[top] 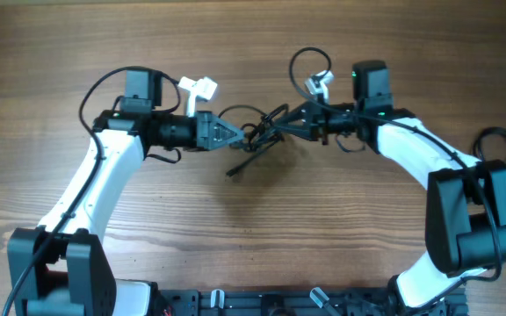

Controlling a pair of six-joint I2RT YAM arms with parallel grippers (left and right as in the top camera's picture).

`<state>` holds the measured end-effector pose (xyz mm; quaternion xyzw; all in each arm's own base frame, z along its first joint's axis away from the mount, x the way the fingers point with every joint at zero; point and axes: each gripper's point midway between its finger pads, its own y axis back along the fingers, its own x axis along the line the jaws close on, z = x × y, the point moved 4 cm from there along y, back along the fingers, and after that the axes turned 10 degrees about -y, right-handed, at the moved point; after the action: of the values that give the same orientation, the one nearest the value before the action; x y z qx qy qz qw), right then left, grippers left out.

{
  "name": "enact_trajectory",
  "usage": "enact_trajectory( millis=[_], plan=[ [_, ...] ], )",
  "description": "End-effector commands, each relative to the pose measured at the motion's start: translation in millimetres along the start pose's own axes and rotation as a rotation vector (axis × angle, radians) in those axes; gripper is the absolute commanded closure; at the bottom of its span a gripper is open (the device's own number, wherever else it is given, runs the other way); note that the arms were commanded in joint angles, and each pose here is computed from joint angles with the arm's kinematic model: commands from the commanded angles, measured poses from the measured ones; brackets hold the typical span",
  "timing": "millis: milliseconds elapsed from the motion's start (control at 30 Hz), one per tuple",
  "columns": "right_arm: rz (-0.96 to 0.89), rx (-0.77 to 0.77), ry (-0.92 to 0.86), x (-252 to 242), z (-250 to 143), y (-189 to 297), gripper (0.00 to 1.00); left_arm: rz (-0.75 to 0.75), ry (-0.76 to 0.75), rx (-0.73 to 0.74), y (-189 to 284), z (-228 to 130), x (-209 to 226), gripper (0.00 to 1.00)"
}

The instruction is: Untangle cables

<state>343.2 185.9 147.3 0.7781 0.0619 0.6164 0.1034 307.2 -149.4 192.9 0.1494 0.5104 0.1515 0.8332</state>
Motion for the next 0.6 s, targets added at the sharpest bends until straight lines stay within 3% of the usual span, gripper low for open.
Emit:
enact_trajectory(
  millis=[0,133,300,467,567],
  plan=[
    [-0.066,-0.11,0.098,-18,13,31,0.96,0.034,0.102,-0.084,28,9,16,0.96],
    [-0.17,-0.19,0.05,-42,18,53,0.96,0.139,0.275,-0.164,56,12,43,0.96],
    [-0.332,-0.271,-0.007,-68,23,67,0.96,0.169,0.351,-0.222,82,9,57,0.96],
    [-0.341,-0.226,0.008,-71,14,62,0.94,0.176,0.396,-0.208,81,2,60,0.96],
    [-0.357,-0.204,0.021,-73,9,62,0.86,0.201,0.516,-0.219,82,0,65,0.96]
  ],
)
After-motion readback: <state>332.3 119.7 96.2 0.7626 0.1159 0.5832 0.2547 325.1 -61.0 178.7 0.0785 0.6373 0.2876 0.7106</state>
